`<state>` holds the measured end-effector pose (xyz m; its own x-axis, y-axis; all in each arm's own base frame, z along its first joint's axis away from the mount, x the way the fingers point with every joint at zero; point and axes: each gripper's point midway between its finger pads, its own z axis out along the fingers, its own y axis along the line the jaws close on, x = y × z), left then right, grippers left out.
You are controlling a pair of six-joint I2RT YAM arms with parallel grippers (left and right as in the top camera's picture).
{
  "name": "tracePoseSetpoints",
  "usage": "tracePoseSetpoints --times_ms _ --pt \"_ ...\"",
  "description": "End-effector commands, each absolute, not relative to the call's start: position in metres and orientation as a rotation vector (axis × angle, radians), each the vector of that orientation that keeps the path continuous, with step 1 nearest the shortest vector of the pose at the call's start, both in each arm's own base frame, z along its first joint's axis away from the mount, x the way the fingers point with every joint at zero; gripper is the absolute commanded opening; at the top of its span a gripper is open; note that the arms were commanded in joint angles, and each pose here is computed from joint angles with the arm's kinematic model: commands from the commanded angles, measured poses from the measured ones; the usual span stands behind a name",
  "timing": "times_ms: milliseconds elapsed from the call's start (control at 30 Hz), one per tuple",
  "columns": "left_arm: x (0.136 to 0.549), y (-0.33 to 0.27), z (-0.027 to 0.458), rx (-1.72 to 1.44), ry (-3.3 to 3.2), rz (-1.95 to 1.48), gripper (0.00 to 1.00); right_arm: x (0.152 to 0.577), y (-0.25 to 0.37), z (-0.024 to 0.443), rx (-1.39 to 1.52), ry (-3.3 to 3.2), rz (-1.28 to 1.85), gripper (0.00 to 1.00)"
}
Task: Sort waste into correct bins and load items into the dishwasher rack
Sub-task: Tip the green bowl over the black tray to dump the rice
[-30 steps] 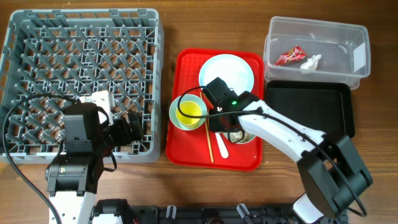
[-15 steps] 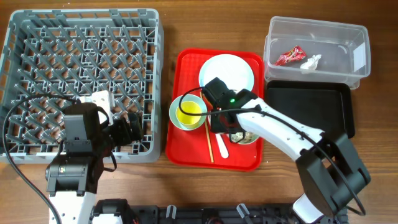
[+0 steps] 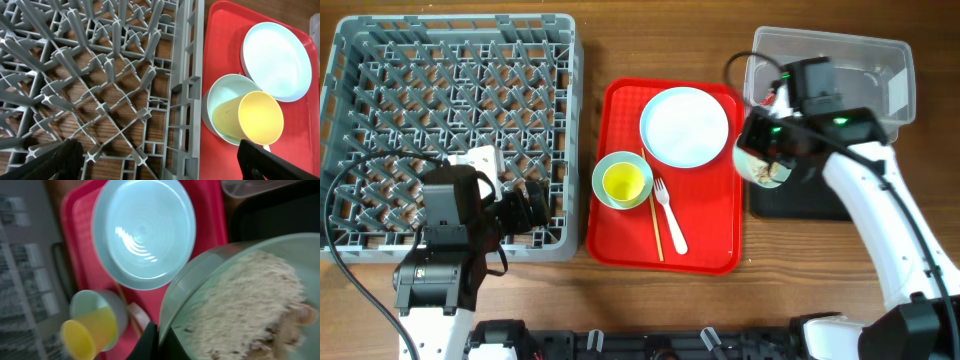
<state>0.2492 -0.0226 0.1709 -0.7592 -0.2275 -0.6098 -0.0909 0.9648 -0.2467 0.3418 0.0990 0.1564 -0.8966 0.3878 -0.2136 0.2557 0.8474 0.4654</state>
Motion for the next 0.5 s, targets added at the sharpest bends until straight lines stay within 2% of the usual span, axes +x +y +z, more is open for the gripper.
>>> tracePoseSetpoints --times_ms 0,167,367,467 --pt "0.252 -0.024 0.179 -0.229 2.413 -0.282 1.0 0.333 0.098 0.148 0.459 2.719 1.005 0.04" --pt "0.252 -0.024 0.179 -0.229 2.412 -0.283 1.0 0.329 0.076 0.134 0.535 2.601 1.323 0.04" --pt "0.252 -0.024 0.179 -0.229 2.413 -0.283 1.0 0.33 0.048 0.136 0.667 2.271 1.793 0.04" --pt "0.252 -0.024 0.179 -0.229 2.413 -0.283 1.0 0.334 0.034 0.145 0.696 2.138 1.923 0.04"
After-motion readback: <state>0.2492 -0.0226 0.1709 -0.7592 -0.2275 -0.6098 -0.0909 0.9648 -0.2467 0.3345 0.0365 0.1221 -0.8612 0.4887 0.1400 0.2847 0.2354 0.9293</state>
